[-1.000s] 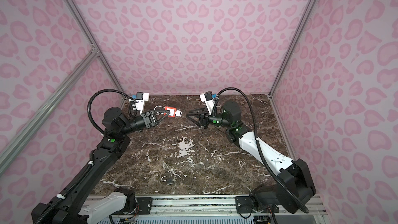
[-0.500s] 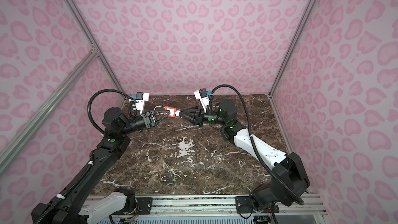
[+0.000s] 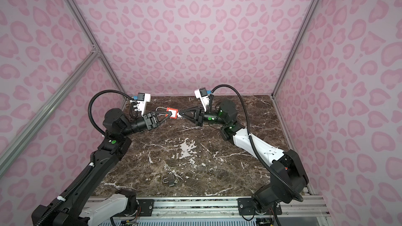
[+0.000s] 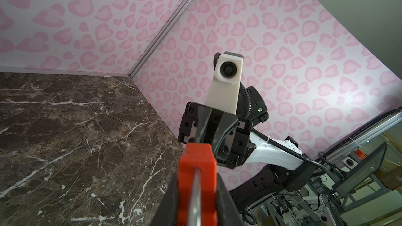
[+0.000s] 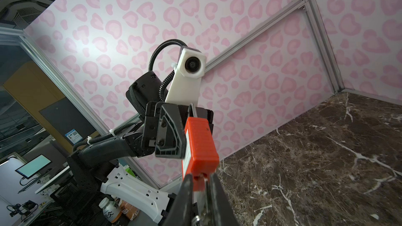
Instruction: Lock with the key
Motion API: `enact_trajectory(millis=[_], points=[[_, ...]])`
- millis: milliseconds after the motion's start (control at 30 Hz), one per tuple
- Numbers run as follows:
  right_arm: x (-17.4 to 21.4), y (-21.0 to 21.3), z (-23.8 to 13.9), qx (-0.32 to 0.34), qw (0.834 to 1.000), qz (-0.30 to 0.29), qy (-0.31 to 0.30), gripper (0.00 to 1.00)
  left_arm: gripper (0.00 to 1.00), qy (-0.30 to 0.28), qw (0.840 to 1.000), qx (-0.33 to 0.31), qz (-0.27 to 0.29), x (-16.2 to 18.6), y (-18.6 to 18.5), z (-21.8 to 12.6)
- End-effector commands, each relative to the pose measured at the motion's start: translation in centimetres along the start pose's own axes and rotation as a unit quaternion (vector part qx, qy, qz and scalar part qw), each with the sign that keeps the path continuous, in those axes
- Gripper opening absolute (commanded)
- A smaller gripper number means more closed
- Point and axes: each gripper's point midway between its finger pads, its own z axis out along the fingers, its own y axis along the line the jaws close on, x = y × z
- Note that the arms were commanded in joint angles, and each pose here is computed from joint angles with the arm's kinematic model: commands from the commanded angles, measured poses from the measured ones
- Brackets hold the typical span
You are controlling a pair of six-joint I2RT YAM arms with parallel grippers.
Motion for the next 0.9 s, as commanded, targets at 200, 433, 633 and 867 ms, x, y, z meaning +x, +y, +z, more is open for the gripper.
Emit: enact_trajectory(millis=[200,433,633,867], points=[[0.5,0.8,0.4,-0.024,1.000,0.000,0.009,0.09,0.04,-0.012,1.000,0.014,0.024,-0.7,-1.1,-0.1],[0.6,0.4,0.1,-0.014,1.000,0.003,0.009,0.00,0.04,-0.013,1.000,0.012,0.022,-0.7,-0.8,-0.1],[0.7,-0.1,-0.6,0.000,1.000,0.001,0.007,0.00,0.04,-0.013,1.000,0.009,0.021,-0.7,-0.7,-0.1],[1.1,-0.9,-1.8,0.023,1.000,-0.004,0.010,0.00,0.04,-0.014,1.000,0.008,0.020,-0.8,-0.5,0.0]])
